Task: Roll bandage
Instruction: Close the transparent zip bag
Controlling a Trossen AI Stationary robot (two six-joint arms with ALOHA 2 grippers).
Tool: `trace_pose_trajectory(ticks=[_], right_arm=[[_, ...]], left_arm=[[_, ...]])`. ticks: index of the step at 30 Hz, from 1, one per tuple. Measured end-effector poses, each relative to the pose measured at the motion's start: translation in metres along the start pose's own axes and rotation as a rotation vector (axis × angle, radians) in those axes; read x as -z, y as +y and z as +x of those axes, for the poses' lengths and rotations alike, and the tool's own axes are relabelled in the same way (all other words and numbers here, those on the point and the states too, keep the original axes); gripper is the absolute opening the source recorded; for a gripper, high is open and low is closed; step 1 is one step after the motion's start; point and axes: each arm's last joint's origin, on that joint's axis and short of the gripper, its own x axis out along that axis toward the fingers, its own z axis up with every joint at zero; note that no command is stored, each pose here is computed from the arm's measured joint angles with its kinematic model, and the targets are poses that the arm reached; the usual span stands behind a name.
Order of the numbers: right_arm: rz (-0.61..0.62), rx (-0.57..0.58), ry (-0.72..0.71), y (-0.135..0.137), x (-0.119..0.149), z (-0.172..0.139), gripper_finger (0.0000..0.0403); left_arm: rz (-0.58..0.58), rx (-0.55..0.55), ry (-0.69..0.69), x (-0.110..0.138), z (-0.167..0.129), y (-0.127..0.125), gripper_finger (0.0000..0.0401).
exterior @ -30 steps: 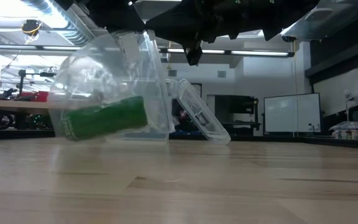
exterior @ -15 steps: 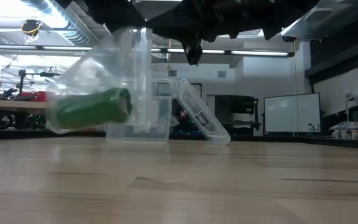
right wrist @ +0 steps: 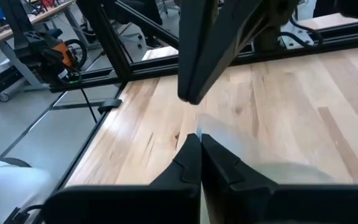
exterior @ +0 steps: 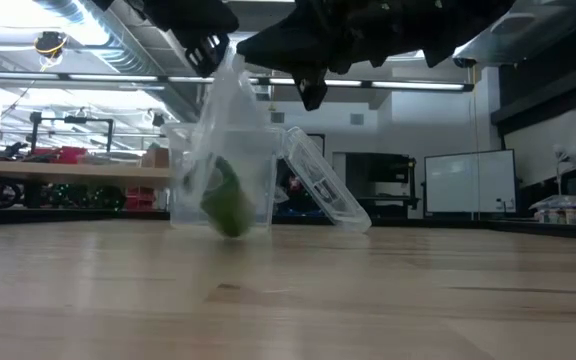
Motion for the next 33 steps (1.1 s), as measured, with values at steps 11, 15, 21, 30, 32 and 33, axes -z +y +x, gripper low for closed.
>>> trace_pose_trajectory(ticks=[11,15,21,30,32,33], right_arm=[[-0.001,0.082,-0.022,-0.002,-0.001,0.0,0.0001],[0.024,0.141,-0.038,-0.004,-0.001,0.0,0.0001],[0.08,0.179,-0.055,-0.005,-0.002,-0.001,0.0],[0.192,0.211,-0.094,-0.006,-0.004,-0.001,0.0],[0.209,0.207,-0.111,-0.006,-0.006,-0.001,0.0],[0.212,0.204,-0.119,-0.006,-0.006,-0.001,0.0]], left_arm=[[-0.061,-0.008,0.018,0.002,0.001,-0.001,0.0001],[-0.083,-0.002,0.025,0.003,0.001,-0.004,0.0001],[-0.002,-0.169,0.009,0.005,0.004,-0.01,0.0001],[0.284,-0.504,0.003,0.01,0.006,-0.03,0.0],[0.329,-0.537,0.003,0.011,0.007,-0.035,0.0],[0.34,-0.55,0.001,0.012,0.007,-0.037,0.0]])
